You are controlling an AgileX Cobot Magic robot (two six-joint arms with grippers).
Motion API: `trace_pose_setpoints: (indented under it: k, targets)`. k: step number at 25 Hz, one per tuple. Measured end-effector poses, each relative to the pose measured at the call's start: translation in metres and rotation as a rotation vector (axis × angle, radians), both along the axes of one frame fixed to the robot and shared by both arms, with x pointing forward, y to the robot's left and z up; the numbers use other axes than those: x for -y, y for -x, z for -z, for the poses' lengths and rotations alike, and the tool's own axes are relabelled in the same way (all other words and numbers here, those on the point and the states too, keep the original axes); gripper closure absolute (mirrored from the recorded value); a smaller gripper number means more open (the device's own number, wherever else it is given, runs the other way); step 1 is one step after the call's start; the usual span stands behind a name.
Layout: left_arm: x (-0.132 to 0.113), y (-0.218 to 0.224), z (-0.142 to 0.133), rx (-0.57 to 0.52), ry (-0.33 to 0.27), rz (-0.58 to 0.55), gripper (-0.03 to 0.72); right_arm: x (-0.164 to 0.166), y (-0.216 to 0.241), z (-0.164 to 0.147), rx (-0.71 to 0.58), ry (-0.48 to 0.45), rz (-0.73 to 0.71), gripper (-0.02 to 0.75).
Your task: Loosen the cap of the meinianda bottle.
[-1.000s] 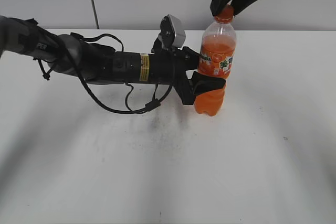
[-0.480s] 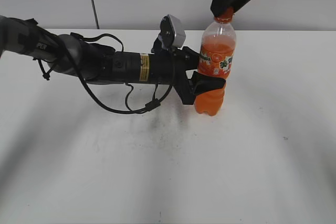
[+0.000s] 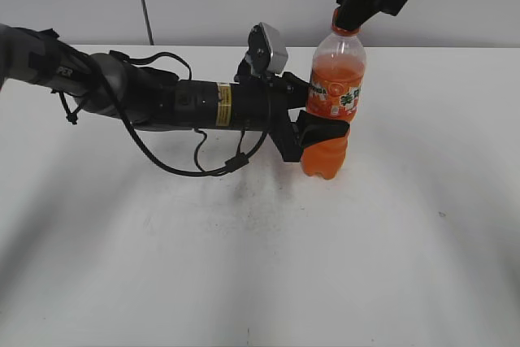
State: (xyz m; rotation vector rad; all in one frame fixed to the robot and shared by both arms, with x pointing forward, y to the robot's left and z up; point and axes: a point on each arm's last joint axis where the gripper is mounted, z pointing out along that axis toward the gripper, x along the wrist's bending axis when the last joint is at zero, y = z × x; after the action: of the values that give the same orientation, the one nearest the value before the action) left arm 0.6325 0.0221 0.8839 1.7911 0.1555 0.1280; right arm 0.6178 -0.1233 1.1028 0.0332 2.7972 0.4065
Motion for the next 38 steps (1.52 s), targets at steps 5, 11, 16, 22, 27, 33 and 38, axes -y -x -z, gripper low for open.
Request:
trace_pose_setpoints:
  k: [5,11,16,22,27,33,38]
  targets:
    - [0.000,0.000,0.000,0.000,-0.001,-0.001,0.256,0.000,0.000,-0.001,0.001,-0.004,0.004,0.465]
    - [0.000,0.000,0.000,0.000,-0.001,-0.001,0.256,0.000,-0.002,-0.013,-0.016,-0.080,0.192,0.209]
    - [0.000,0.000,0.000,0.000,-0.001,-0.001,0.256,0.000,-0.003,-0.022,-0.121,-0.251,0.603,0.172]
    - [0.000,0.000,0.000,0.000,-0.001,-0.001,0.256,0.001,-0.001,-0.004,-0.280,-0.343,0.991,0.185]
    - [0.000,0.000,0.000,0.000,-0.001,-0.001,0.256,0.002,0.001,0.005,-0.310,-0.324,1.027,0.231]
    - [0.000,0.000,0.000,0.000,0.000,0.000,0.256,0.000,0.002,0.005,-0.322,-0.333,1.021,0.391]
    - [0.000,0.000,0.000,0.000,0.000,0.001,0.256,-0.001,0.002,0.005,-0.317,-0.323,0.958,0.464]
